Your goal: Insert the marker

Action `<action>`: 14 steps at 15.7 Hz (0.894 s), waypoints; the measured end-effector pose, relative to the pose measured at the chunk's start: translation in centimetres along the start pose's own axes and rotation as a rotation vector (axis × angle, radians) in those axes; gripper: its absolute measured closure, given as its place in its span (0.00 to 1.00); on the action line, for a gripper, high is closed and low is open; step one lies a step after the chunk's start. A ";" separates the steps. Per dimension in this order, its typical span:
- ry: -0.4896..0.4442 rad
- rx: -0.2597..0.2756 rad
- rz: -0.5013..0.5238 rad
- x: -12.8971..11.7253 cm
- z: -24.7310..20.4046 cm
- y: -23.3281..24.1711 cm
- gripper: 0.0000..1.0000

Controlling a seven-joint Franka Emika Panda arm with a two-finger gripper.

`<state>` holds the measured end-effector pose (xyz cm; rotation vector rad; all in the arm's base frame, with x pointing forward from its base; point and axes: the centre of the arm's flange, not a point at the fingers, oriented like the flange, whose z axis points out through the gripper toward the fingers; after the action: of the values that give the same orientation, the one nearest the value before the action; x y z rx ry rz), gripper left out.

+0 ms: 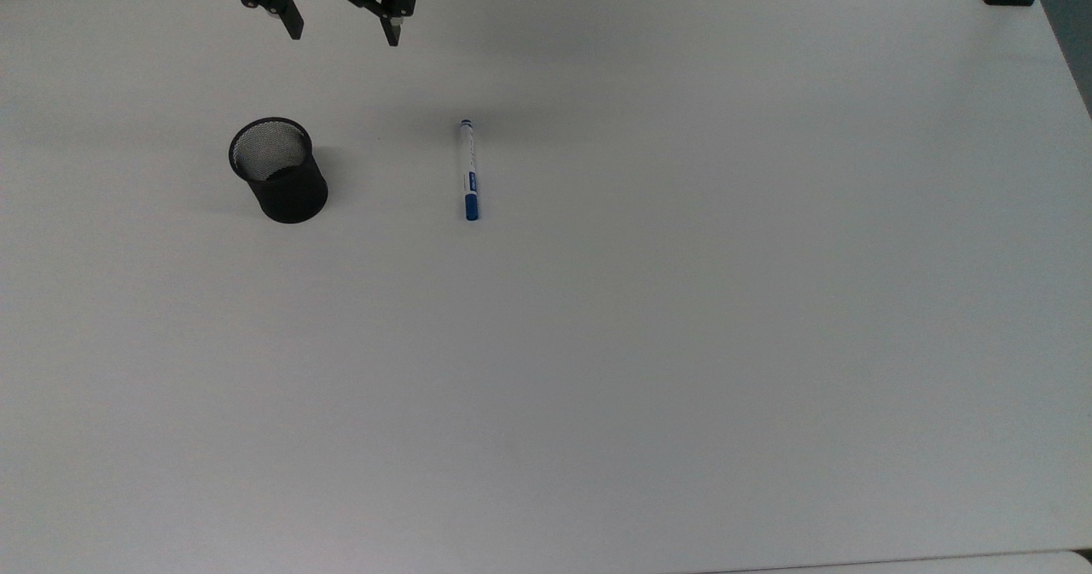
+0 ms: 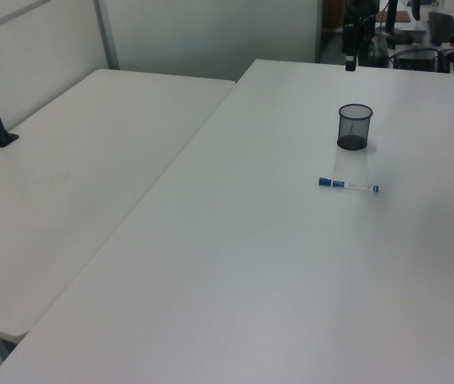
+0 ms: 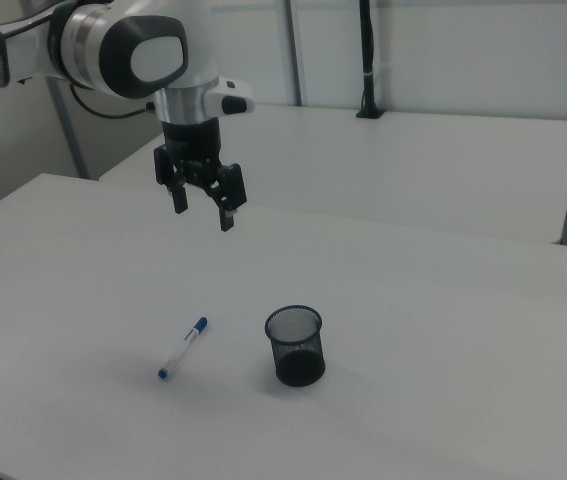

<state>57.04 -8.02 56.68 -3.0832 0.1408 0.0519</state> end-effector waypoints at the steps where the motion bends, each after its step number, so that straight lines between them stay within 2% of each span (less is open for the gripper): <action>1: 0.000 0.000 0.000 0.0 0.0 0.0 0.00; 14: -0.014 0.000 -0.003 -0.1 0.3 -0.2 0.00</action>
<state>56.93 -7.83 56.40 -3.0819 0.1359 0.0731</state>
